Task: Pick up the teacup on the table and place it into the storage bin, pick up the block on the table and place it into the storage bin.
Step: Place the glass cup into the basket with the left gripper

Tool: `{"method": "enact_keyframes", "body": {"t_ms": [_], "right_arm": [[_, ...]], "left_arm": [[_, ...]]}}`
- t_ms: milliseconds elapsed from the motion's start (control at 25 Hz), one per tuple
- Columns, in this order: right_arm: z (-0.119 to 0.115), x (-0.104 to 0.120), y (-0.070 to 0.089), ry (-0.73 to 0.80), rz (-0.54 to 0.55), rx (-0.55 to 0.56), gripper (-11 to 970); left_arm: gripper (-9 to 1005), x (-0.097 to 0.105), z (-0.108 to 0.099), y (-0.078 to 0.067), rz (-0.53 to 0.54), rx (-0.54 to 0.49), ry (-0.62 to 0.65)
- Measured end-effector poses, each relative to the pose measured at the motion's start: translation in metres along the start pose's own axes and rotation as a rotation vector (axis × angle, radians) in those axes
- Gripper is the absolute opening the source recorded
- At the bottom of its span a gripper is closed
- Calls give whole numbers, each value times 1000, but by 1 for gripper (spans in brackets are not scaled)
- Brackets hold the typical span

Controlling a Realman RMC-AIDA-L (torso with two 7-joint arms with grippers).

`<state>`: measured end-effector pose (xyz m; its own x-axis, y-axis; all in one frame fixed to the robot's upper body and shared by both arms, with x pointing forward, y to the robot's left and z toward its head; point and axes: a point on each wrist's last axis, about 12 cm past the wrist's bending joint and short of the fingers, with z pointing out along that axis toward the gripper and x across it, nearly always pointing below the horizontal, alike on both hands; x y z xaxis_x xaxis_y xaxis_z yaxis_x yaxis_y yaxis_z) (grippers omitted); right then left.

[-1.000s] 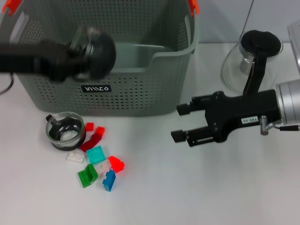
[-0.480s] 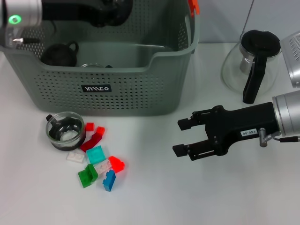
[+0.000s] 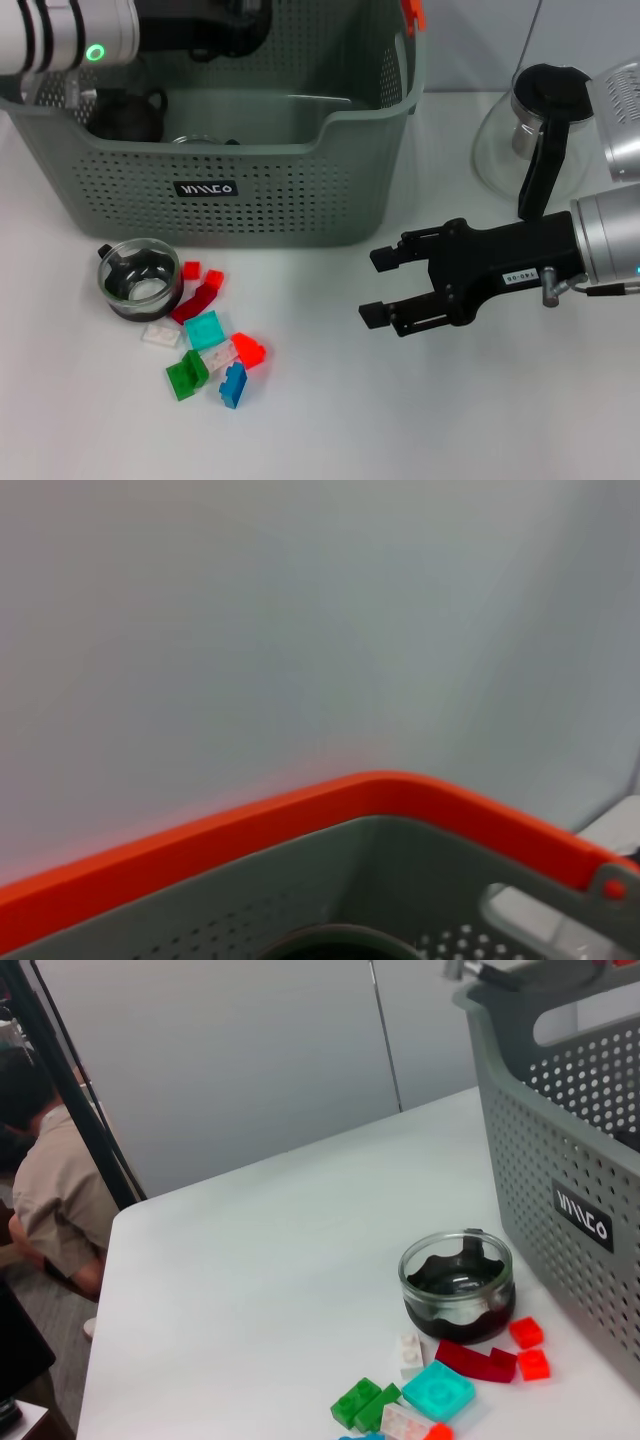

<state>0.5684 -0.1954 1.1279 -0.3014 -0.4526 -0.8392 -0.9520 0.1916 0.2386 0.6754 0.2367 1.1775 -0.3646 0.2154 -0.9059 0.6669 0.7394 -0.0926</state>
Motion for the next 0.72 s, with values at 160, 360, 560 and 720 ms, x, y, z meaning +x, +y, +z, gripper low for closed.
{"method": "enact_keyframes", "body": {"t_ms": [160, 360, 560, 720], "right_arm": [[1, -1, 0, 0, 0, -1, 803], [1, -1, 0, -2, 0, -1, 802], [1, -1, -1, -5, 0, 10, 802], [1, 1, -3, -6, 8, 24, 803]], "left_arm": [[109, 4, 7, -2, 15, -29, 18], [116, 6, 13, -7, 31, -32, 29], [123, 6, 17, -10, 30, -33, 25], [128, 6, 22, -15, 49, -26, 37]]}}
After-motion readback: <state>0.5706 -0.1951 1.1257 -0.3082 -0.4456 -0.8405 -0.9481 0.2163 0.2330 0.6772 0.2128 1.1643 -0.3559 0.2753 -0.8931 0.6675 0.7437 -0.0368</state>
